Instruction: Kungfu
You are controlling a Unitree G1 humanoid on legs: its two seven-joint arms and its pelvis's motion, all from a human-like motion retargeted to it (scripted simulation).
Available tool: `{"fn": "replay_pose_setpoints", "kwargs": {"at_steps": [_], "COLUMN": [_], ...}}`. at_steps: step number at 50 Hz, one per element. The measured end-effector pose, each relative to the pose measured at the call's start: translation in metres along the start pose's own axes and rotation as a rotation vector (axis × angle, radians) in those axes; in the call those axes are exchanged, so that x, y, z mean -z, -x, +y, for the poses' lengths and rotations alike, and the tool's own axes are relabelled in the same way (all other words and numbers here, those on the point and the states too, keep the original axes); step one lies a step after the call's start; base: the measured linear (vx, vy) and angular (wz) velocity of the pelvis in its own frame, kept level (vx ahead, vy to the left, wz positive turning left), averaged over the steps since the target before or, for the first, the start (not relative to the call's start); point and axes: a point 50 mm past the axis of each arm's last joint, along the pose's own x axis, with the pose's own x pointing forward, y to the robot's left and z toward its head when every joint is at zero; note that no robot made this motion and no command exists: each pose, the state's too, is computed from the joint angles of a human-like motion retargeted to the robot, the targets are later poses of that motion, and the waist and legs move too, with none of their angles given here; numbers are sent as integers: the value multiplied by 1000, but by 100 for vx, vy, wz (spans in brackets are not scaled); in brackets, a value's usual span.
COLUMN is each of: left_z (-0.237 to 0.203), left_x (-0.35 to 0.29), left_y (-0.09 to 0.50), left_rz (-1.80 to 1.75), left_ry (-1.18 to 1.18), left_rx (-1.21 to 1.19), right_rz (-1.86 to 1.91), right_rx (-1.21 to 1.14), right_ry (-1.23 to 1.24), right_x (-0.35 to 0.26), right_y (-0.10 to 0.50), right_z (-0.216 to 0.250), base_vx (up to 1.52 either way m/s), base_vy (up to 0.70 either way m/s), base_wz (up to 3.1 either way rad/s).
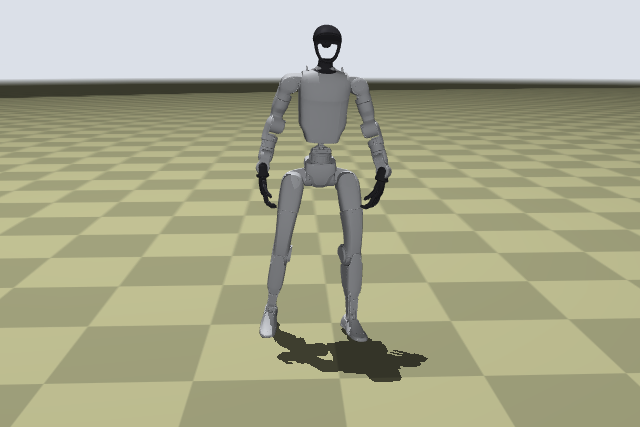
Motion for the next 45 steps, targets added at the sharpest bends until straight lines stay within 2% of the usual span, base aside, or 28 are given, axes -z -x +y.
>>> {"fn": "replay_pose_setpoints", "kwargs": {"at_steps": [5,8,14,18,21,25,32,36,40,45], "left_z": [-2,-11,-47,-70,-83,-93,-90,-65,-38,2], "left_x": [11,25,42,55,66,80,94,77,56,-14], "left_y": [-3,-6,-22,-28,-30,-28,-21,-19,-15,-10], "left_rz": [-4,-26,-70,-64,8,119,224,192,126,-106], "left_ry": [34,135,578,882,977,944,752,648,563,455], "left_rx": [-134,-214,-312,-375,-415,-433,-360,-377,-387,-380], "right_rz": [-74,-68,-46,-100,-135,-178,-125,-67,30,58], "right_rx": [32,-59,-194,-134,-51,19,-16,-25,-25,-7], "right_ry": [5,87,272,378,410,342,76,-74,-254,-487], "right_x": [-11,-28,-85,-126,-145,-145,-78,-39,10,23], "right_y": [3,4,4,9,12,11,-3,-11,-16,-21], "right_z": [-7,-11,-16,-28,-34,-37,-15,7,50,83], "base_vx": [-40,-33,-64,-67,-59,-46,-37,-58,-38,-67], "base_vy": [-61,-62,-74,-47,-34,-27,-17,20,-64,-11], "base_wz": [69,83,19,39,60,89,63,102,97,67]}}
